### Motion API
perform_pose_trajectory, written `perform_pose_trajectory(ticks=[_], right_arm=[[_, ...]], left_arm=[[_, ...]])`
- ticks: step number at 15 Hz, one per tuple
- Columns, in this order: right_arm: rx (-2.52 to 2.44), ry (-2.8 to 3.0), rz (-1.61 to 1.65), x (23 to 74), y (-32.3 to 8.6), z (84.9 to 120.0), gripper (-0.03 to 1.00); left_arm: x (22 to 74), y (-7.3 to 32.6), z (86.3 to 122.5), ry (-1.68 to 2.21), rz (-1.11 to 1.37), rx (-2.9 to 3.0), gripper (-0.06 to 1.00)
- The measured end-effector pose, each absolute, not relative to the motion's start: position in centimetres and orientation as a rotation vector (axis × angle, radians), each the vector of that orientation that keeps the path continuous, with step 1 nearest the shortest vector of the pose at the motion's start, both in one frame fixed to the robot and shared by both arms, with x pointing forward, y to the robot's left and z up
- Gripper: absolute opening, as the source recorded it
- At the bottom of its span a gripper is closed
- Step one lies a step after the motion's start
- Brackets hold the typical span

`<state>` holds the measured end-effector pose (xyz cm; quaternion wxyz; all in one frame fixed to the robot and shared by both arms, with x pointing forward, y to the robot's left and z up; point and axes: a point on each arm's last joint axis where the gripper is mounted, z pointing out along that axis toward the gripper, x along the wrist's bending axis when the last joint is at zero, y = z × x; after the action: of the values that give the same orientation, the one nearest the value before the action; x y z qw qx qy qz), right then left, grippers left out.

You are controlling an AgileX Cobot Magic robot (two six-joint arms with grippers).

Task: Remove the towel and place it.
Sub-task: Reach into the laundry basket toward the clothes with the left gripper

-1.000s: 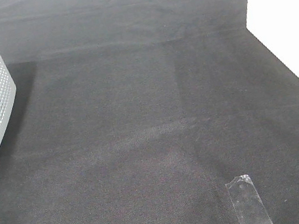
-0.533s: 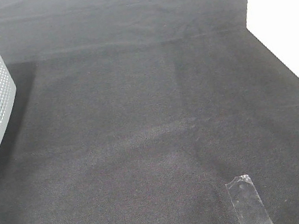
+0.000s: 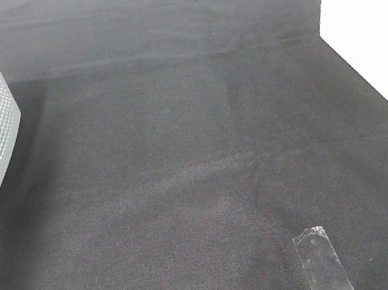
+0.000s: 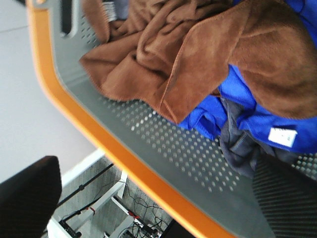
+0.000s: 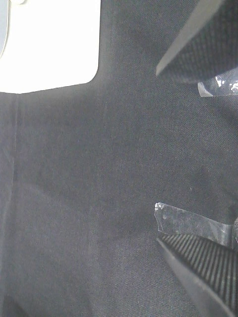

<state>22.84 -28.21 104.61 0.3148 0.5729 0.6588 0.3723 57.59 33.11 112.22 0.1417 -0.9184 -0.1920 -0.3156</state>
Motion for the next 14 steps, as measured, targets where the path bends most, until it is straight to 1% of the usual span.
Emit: perform_pose_trajectory(ticks=[2,4,9,11,14], right_arm=[[1.510,1.736,0.981,22.8,-28.2,104.6,0.76],[1.510,1.736,0.981,22.8,-28.2,104.6,0.76],[1.510,1.736,0.981,22.8,-28.2,104.6,0.76],[1.510,1.736,0.981,22.8,-28.2,104.6,0.76],[1.510,1.736,0.981,22.8,-28.2,104.6,0.76]], left_arm=[[60.6,34.8,108.5,-0.519,-0.807,-2.658,0.99],[62.9,36.8,105.9,-0.547,-0.736,-2.651,0.99],[66.6,38.8,101.6,-0.530,-0.656,-2.658,0.99],[67.4,39.7,100.3,-0.515,-0.624,-2.659,0.99],[68.2,39.8,98.4,-0.496,-0.578,-2.673,0.99]])
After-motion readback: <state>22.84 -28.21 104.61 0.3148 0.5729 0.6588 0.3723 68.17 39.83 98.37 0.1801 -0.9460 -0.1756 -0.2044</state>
